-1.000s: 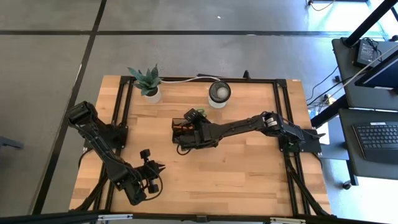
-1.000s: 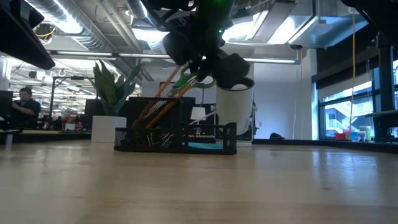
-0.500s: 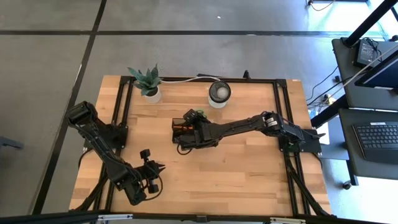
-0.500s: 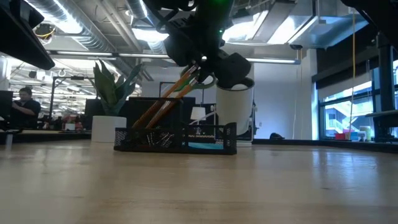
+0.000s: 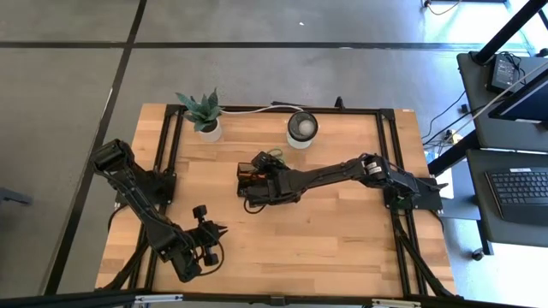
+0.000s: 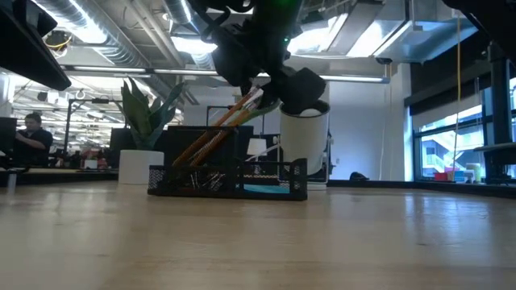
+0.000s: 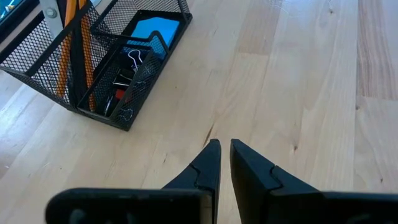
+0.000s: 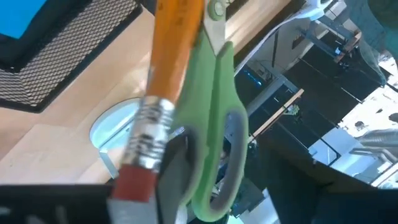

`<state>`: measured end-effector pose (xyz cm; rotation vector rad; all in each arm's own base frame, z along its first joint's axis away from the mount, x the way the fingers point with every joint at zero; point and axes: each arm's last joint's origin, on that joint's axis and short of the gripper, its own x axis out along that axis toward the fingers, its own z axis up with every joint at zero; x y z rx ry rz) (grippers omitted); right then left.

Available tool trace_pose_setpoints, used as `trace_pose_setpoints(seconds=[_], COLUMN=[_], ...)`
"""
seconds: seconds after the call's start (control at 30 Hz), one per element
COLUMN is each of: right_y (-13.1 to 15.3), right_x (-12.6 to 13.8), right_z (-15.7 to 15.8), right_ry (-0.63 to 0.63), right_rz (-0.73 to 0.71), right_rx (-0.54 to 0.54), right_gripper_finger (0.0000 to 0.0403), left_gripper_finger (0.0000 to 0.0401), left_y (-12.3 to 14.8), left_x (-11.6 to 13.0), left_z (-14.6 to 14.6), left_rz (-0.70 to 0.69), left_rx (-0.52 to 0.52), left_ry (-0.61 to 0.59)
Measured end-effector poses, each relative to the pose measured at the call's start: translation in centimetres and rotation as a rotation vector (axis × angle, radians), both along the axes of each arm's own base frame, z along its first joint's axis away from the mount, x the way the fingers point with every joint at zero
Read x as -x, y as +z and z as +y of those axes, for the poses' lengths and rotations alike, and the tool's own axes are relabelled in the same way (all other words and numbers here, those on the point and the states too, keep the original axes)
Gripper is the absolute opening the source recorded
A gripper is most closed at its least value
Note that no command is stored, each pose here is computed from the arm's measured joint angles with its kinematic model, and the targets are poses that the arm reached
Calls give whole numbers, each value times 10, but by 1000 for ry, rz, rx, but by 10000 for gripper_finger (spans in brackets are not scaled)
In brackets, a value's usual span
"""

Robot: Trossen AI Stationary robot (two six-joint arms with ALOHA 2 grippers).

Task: Pick and place office supplies into organizer
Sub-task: Put the green scissor in the desk organizer, then return to home position

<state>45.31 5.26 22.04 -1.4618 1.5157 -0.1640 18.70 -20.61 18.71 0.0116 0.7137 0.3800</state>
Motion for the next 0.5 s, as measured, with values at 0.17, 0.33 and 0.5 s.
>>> trace_pose_setpoints(seconds=[0.17,0.33,0.5], right_y=[4,16,43], right_x=[1,3,4], right_z=[3,18,34], right_ry=[1,33,48], right_rz=[-22,-25,-112], right_rx=[78,68,51], right_gripper_finger=[238,236,226], left_gripper_finger=[31,31,31], left_y=[0,0,0], left_x=[0,0,0], left_z=[0,0,0], left_rz=[0,0,9], left_rx=[0,0,7], left_ry=[0,0,-2])
